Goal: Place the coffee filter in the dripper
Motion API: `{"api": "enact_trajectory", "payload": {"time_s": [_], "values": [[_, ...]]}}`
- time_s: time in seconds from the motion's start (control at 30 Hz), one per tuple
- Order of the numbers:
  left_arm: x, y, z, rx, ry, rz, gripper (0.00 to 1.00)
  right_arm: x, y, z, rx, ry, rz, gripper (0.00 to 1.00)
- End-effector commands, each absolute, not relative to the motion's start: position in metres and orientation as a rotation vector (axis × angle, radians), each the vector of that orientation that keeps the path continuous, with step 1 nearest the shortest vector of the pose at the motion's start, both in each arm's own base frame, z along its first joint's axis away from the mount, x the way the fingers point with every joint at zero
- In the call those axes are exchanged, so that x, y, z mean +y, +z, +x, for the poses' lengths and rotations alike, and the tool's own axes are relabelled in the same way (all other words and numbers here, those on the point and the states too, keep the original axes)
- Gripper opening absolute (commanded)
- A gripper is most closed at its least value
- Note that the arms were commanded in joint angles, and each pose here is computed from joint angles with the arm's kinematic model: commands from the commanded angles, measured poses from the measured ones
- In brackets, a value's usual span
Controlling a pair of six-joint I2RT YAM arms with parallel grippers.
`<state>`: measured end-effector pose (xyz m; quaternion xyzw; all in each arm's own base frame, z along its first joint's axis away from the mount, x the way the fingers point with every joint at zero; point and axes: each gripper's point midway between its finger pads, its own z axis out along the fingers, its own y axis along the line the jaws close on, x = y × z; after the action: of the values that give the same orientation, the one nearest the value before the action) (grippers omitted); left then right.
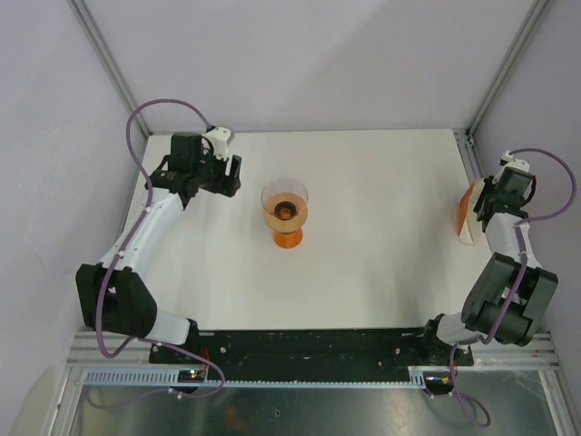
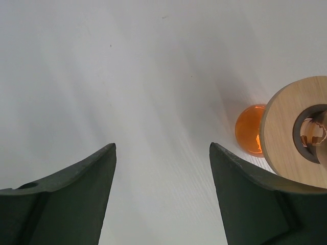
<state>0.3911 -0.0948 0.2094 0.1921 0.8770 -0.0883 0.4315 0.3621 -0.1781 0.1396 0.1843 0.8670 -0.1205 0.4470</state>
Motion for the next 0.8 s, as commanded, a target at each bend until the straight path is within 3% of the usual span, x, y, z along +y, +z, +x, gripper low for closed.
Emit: {"api": "enact_trajectory", "payload": {"time_s": [0.0, 0.47, 0.77], "values": [[-0.095, 0.217, 0.398, 2.144, -0.225, 0.495, 0.78, -0.194, 0.155, 0.374, 2.119, -0.375, 0.452, 0.26], [-0.097, 0.213, 0.398, 2.152, -0.237, 0.502, 0.78, -0.191, 0.142, 0.383, 2.161, -0.366, 0.433, 0.25], [-0.097, 0.212, 0.398, 2.152, -0.237, 0.507, 0.78, -0.199, 0.135, 0.384, 2.192, -0.394, 0.459, 0.16]]}}
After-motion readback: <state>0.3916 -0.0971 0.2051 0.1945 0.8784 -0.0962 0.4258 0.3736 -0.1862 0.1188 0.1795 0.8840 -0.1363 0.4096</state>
